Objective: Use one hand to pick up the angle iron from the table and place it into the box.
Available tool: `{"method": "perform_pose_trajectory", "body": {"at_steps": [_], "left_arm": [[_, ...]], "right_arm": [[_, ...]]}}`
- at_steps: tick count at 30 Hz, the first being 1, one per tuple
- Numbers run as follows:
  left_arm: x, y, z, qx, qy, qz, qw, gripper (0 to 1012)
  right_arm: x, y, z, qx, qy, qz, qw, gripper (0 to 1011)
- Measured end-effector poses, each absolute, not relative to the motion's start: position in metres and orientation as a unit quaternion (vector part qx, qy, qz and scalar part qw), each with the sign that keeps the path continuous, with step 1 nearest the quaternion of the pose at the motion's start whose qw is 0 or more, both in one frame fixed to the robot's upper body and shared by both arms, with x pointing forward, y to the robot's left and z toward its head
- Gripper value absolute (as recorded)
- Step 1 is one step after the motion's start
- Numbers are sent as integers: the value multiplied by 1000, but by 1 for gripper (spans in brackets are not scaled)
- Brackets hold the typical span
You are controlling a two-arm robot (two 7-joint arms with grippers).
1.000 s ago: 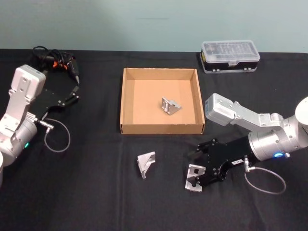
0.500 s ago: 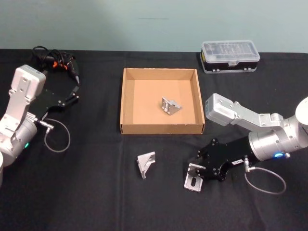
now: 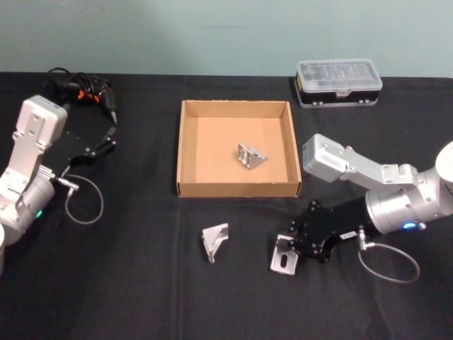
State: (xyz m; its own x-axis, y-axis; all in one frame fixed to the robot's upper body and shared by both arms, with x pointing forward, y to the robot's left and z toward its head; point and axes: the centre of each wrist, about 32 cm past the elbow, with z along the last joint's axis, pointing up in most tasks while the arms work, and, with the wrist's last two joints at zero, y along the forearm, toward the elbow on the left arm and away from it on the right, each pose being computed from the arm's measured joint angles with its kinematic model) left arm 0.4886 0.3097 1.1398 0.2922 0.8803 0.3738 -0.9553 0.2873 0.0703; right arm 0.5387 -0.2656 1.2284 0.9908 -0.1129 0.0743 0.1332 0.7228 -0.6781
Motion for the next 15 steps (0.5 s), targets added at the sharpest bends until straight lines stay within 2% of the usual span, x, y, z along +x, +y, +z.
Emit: {"method": "perform_pose_trajectory", "body": {"at_steps": [7,15], "left_arm": [[489,310,1140,142,-132,580,791,1000],[489,310,1140,142,-132,580,791,1000]], "right_arm": [[543,-262,1245,-336,-29,-79,938,98],[564,-257,1263,-296,-38,-123,947,98]]}}
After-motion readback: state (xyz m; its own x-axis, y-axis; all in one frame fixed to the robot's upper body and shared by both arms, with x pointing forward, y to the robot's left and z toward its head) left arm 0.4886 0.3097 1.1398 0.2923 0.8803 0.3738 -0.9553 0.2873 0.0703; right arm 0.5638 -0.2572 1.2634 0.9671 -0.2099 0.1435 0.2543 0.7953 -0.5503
